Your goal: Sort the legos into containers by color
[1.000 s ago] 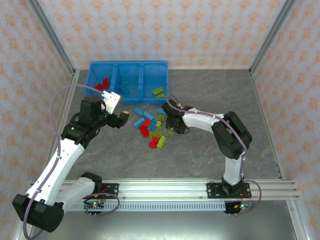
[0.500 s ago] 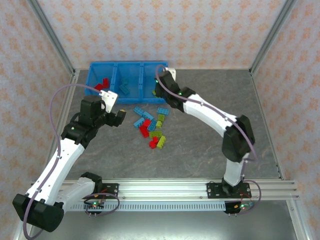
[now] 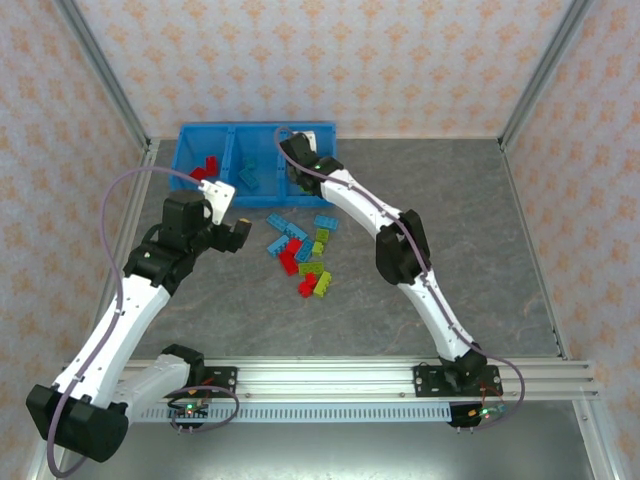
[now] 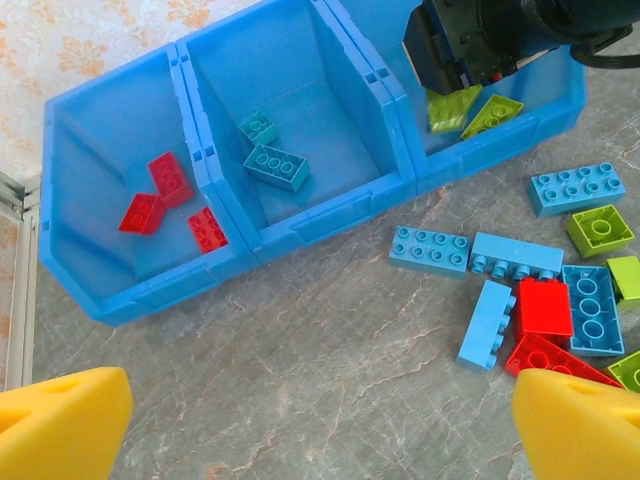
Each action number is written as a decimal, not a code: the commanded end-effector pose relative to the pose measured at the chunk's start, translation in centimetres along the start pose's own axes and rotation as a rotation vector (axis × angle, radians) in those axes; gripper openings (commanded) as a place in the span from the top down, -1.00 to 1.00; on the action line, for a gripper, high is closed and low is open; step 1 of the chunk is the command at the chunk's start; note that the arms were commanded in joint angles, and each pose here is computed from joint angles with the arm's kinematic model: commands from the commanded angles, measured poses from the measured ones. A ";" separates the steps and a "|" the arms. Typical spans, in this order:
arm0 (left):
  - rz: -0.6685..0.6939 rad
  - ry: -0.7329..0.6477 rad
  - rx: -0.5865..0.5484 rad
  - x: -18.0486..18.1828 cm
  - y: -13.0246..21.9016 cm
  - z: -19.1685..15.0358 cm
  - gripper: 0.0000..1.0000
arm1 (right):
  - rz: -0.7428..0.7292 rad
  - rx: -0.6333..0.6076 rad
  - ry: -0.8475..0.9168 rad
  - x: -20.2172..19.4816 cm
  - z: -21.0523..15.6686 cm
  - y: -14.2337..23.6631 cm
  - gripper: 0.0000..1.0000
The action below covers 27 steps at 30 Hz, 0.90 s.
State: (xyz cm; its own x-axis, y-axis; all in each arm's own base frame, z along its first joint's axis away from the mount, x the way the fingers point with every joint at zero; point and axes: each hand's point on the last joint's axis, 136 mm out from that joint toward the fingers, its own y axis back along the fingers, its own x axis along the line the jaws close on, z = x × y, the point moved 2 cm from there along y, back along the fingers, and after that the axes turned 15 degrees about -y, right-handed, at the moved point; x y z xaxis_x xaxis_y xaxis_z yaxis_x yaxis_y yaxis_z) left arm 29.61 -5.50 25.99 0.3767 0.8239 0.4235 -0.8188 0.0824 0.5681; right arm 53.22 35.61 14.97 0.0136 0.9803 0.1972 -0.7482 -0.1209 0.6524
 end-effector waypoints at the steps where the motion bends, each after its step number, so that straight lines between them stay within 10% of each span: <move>1: 0.018 -0.004 -0.002 0.3 -0.3 0.4 -0.96 | 0.056 -0.052 -0.004 1.0 3.7 3.6 -0.06; 10: -0.009 -0.011 0.032 -0.3 -1.5 -0.2 -1.00 | 0.148 0.007 -0.011 -0.3 6.2 13.8 -0.21; 15: -0.237 -0.041 0.039 -3.7 -2.3 0.2 -1.00 | 0.330 0.117 -0.050 -2.1 3.0 21.3 -0.39; 27: -0.410 0.155 0.521 -9.9 -9.6 -4.3 -0.92 | 0.385 0.420 -0.054 -8.5 -9.5 25.3 -0.72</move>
State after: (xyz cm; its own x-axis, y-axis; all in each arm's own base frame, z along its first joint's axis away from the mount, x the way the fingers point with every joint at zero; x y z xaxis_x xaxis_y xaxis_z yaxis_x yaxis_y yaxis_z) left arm 32.71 -12.54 15.61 0.5808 0.8122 0.0537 -0.3716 0.2058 0.9053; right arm 28.73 25.79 25.26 -0.1904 0.8352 0.5160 -0.4535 -0.5410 0.7083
